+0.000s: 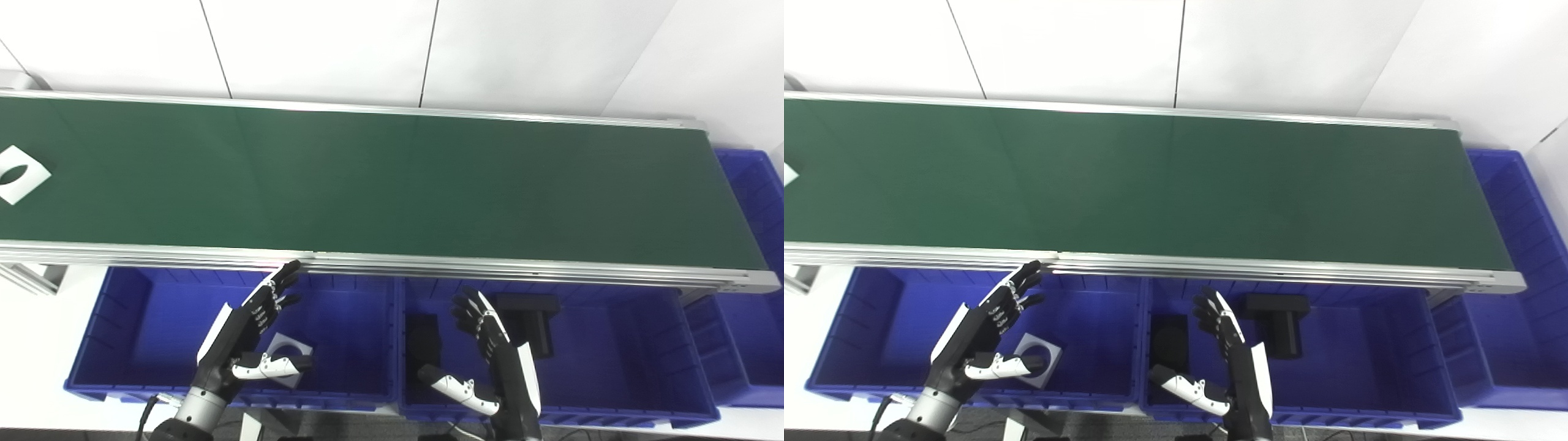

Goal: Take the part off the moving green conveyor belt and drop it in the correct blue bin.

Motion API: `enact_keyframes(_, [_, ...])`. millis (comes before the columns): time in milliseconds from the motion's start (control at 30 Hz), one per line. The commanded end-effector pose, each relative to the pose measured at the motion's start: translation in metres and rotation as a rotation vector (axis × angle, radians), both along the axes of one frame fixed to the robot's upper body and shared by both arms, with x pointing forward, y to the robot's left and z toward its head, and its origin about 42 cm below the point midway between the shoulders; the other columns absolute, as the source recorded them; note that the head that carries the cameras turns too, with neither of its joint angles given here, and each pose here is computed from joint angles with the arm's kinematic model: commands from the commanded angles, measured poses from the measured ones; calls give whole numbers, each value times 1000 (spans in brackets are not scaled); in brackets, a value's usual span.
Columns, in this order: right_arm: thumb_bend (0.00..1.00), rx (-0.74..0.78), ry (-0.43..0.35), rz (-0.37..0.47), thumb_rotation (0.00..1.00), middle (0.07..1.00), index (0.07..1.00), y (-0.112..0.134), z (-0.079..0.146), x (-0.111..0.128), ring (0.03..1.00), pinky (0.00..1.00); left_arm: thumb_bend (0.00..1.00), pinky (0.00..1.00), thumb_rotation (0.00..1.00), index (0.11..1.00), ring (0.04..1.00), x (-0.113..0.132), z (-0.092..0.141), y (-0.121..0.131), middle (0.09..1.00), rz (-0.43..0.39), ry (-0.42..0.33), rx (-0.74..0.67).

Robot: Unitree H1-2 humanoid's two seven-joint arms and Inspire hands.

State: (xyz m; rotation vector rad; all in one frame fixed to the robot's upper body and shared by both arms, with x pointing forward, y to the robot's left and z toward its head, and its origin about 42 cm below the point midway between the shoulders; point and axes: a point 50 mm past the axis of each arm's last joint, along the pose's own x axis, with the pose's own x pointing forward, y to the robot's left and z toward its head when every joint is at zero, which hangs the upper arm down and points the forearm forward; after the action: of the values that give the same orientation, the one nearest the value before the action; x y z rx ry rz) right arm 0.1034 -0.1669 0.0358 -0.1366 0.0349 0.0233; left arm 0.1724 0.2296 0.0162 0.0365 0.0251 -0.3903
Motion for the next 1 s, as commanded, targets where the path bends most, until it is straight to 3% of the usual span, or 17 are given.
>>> enact_keyframes(0, [819, 11, -85, -3, 390, 854, 905, 1, 9, 3, 830, 793, 890, 855, 268, 906, 952, 6, 8, -5, 979, -15, -69, -6])
enact_keyframes(567, [842, 32, -75, -29, 359, 857, 901, -3, 6, 4, 835, 815, 914, 818, 282, 879, 913, 9, 6, -9, 952, -17, -67, 21])
enact_keyframes(967, [838, -94, -121, -81, 332, 887, 902, 1, -4, 9, 854, 789, 879, 809, 273, 877, 912, 12, -2, -7, 942, -26, -41, 42])
